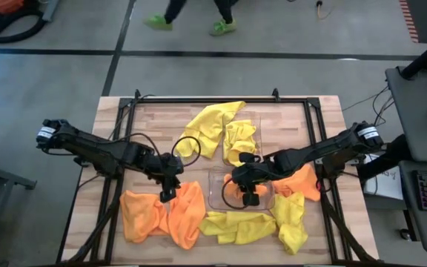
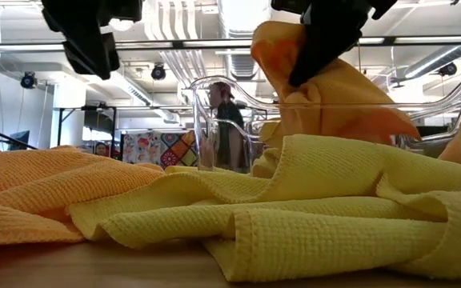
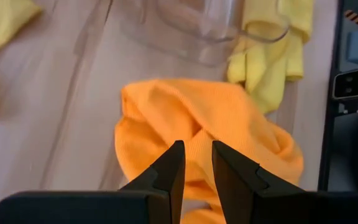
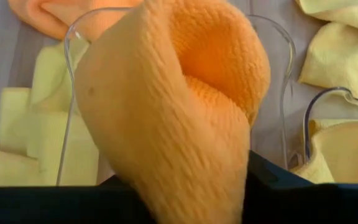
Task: Sort microfiber towel by color & place in baskets
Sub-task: Put the orange towel into the bottom transparent bin
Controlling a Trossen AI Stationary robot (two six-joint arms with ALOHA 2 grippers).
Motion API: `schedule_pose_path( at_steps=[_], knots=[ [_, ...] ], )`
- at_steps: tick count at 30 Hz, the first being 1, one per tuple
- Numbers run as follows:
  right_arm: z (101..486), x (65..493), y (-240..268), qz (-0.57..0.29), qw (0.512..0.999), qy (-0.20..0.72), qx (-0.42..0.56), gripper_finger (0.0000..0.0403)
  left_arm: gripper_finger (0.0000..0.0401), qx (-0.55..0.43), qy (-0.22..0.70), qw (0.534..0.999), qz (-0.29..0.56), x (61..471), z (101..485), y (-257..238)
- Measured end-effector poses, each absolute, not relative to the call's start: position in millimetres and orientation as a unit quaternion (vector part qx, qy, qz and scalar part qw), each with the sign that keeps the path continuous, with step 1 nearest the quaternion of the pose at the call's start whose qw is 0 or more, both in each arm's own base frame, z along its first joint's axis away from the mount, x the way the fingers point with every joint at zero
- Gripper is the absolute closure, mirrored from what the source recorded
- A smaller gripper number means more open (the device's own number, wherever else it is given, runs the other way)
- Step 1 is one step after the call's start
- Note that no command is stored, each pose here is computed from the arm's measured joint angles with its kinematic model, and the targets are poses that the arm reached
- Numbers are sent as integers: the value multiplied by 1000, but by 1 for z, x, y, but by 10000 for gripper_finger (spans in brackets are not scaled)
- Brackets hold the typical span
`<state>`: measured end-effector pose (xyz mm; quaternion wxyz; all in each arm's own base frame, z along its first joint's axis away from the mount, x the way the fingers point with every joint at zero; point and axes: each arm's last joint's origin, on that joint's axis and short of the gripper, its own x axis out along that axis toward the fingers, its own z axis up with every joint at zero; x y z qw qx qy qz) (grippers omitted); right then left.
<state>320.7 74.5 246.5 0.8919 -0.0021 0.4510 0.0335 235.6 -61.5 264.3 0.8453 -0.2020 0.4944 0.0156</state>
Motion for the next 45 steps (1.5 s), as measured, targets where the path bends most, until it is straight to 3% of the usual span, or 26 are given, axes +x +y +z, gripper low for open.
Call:
schedule_pose_path(
  at_steps=[17,29,33,37,45],
  knots=[
    [251,319,73,23,887,462,-8,128,342,-243,531,809,72,225,259,-69],
    [265,325,75,26,900,435,-8,94,363,-240,590,762,119,208,253,-71],
    [267,329,76,32,912,410,-9,109,363,-235,595,759,118,207,253,-72],
    [263,330,76,26,912,410,4,150,363,-231,596,761,115,207,253,-72],
    [247,331,74,-10,921,389,0,316,363,-213,598,766,100,206,253,-73]
  ],
)
